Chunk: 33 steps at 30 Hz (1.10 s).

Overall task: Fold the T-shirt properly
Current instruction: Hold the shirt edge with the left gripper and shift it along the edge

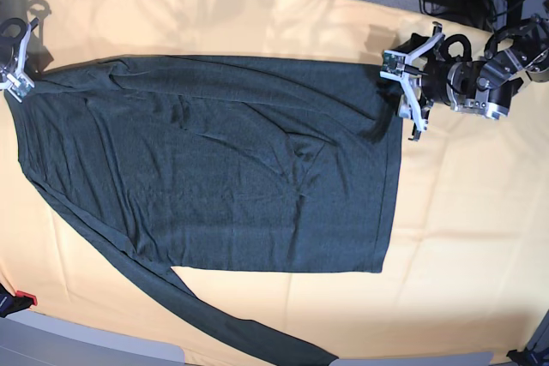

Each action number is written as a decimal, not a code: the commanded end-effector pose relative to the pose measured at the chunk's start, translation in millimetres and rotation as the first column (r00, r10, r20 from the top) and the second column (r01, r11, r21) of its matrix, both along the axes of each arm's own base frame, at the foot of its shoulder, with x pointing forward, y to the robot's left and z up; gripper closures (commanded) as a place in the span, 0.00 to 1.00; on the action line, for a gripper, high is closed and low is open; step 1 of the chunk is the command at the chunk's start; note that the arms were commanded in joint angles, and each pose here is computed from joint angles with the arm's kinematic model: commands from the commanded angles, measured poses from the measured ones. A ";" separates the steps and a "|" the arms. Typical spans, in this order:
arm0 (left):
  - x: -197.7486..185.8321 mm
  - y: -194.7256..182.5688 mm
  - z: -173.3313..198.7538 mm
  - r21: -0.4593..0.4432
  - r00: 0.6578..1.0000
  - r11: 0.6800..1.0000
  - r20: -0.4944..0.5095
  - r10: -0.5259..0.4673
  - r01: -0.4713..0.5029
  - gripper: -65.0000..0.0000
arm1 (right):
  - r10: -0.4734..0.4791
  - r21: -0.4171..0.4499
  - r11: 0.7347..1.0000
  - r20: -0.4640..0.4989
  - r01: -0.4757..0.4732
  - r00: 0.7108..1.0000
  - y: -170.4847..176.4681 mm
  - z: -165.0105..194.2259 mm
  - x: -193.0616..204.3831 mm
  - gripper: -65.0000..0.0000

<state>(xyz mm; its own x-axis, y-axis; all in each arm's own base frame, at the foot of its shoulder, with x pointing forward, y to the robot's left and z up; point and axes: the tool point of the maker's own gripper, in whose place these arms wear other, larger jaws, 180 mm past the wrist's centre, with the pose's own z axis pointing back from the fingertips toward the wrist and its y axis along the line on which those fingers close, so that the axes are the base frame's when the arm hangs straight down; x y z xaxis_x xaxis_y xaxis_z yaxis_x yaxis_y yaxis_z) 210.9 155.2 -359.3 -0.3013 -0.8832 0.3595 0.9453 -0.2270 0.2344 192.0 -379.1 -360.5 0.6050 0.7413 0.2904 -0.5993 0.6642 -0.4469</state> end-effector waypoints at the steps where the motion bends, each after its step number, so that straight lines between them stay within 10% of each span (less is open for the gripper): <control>1: 18.0 15.7 1.0 0.065 0.996 0.997 0.085 0.029 -0.034 0.61 | 0.008 -0.021 1.000 0.029 -0.008 1.000 -5.2 10.8 9.0 1.00; 5: 30.7 13.4 5.7 0.036 0.987 0.996 0.142 0.074 -0.080 0.99 | 0.009 -0.020 1.000 0.029 -0.008 1.000 -5.2 10.8 9.1 1.00; 16: 23.6 -1.0 17.1 0.018 0.989 1.000 0.145 0.021 -0.024 1.00 | 0.007 -0.023 1.000 0.026 -0.006 1.000 -5.8 10.5 8.6 1.00; 22: 24.1 -1.6 18.2 0.019 0.989 1.000 0.149 0.019 -0.022 0.50 | -0.012 -0.047 0.999 -0.001 0.012 1.000 -11.3 8.5 4.0 1.00; 33: 39.8 0.5 22.2 -0.003 0.974 0.997 0.211 0.078 -0.079 0.59 | -0.013 -0.047 0.999 -0.001 0.013 1.000 -11.3 8.5 4.0 1.00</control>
